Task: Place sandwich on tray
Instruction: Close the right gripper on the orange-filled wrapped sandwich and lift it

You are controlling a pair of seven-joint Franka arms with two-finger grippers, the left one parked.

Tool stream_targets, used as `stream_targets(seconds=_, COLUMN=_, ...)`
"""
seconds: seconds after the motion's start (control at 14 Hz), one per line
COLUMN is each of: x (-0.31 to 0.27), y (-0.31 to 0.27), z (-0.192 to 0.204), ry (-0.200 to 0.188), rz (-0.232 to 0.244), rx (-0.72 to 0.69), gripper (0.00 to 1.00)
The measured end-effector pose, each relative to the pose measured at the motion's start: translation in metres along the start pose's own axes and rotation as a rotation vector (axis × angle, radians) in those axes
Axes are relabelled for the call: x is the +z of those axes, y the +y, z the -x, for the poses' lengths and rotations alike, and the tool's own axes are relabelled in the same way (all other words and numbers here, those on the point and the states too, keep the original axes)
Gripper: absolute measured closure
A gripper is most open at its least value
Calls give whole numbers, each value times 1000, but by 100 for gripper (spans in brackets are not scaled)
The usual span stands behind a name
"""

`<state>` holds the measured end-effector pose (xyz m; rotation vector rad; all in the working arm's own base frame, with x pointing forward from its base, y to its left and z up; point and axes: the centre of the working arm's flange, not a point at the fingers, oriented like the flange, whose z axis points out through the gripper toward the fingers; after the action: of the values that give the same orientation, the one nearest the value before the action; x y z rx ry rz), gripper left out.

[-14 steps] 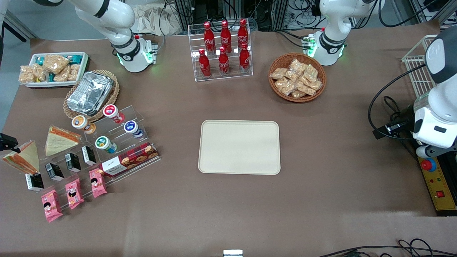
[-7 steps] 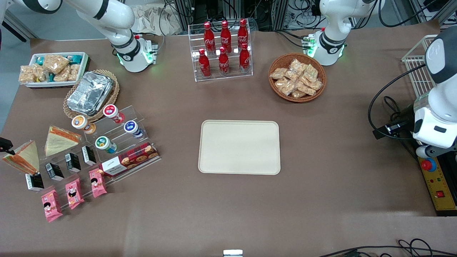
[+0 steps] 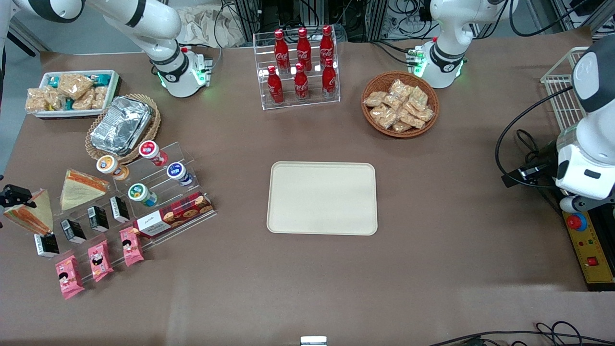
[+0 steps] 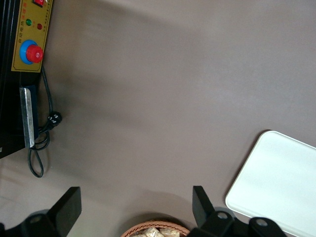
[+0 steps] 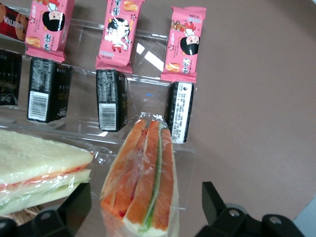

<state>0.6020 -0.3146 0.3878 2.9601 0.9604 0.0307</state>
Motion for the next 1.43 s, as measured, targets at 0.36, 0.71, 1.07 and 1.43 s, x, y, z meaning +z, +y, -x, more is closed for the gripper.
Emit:
stream_targets(seconds=0.36, x=11, y=0, z=4, ry=-13, rz=-32, rx=78, gripper=7)
stream_targets(seconds=0.71, x=8, y=-6, z=1, ry=-31, rz=-76, rx=109, gripper=56)
stream_targets(seconds=1.07, x=-36, y=-17, z=-28, ry=-41, rz=-115, rx=62, gripper=73)
stream_targets(seconds=1.43, x=-125, y=-86, z=-122, ry=13, rz=-54, rx=-111, gripper=81)
